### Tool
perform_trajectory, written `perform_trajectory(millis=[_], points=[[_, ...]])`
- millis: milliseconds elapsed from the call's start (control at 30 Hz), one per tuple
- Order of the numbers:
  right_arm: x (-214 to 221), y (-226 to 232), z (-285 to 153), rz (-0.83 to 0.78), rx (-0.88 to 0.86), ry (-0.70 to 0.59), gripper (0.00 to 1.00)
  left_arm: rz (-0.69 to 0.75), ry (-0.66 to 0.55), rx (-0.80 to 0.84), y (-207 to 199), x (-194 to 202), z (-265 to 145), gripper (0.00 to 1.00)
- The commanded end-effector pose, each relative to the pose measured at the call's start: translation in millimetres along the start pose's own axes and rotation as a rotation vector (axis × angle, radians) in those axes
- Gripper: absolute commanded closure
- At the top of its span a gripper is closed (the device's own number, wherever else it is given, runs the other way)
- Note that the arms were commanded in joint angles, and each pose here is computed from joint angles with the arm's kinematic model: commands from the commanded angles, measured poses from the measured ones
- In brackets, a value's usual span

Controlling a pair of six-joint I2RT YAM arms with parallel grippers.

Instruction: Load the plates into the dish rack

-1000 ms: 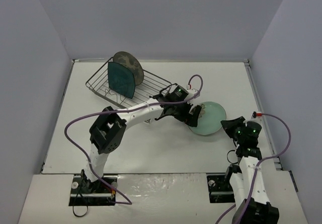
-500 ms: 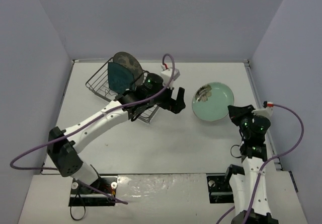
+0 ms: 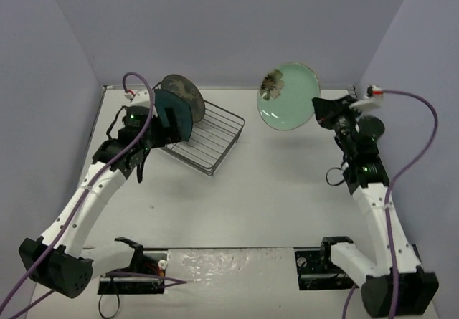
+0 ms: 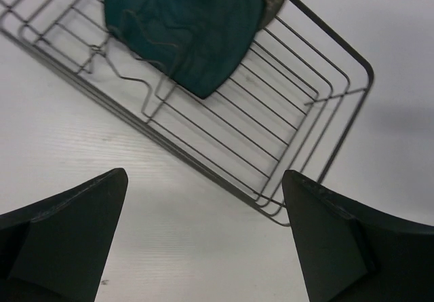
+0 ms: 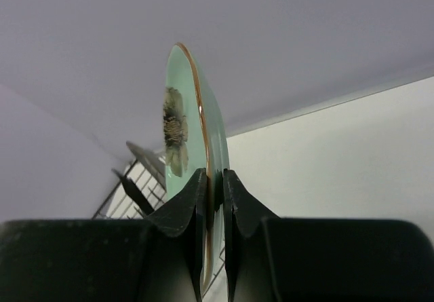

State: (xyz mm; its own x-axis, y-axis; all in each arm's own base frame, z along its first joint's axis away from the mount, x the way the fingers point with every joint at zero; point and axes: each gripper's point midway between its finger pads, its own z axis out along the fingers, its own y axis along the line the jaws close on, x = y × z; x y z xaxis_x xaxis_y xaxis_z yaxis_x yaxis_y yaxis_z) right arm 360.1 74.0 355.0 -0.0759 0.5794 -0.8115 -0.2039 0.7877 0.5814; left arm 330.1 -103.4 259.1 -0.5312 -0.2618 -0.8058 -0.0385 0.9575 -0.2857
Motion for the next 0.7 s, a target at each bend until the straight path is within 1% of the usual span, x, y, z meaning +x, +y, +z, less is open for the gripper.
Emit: perform_trajectory(millis=[0,67,133,233,300,367,400,433,500,567,633,667], points=[[-25,125,47,-0.154,-0.252,-0.123,1.0,-0.134,-0.045,-0.162,61,-21,-14,0.03],[0,149,73,-0.18,-0.303,-0.073,1.0,-0.184,-0.051,-0.258,92,-21,-18,0.03],[3,189,83,-0.205,-0.392,-0.067,1.0,-0.217,-0.082,-0.339,110,-22,-25,0.03],[28,233,106,-0.239,-0.481,-0.024,1.0,-0.259,-0.099,-0.351,120,-22,-26,0.03],[59,244,124,-0.289,-0.502,0.029,1.0,-0.303,-0.1,-0.39,136,-19,-26,0.03],[81,267,136,-0.331,-0.533,0.063,1.0,-0.368,-0.101,-0.427,153,-17,-26,0.03],[90,276,139,-0.342,-0.549,0.077,1.0,-0.401,-0.089,-0.406,154,-16,-21,0.03],[99,281,150,-0.352,-0.557,0.084,1.0,-0.439,-0.091,-0.42,166,-15,-21,0.03],[109,286,161,-0.361,-0.568,0.091,1.0,-0.487,-0.095,-0.417,176,-16,-18,0.03],[132,291,176,-0.389,-0.596,0.118,1.0,-0.501,-0.09,-0.402,178,-15,-15,0.03],[133,308,181,-0.432,-0.655,0.082,1.0,-0.497,-0.095,-0.416,183,-14,-15,0.03],[142,313,183,-0.454,-0.68,0.082,1.0,-0.494,-0.098,-0.418,183,-15,-15,0.03]])
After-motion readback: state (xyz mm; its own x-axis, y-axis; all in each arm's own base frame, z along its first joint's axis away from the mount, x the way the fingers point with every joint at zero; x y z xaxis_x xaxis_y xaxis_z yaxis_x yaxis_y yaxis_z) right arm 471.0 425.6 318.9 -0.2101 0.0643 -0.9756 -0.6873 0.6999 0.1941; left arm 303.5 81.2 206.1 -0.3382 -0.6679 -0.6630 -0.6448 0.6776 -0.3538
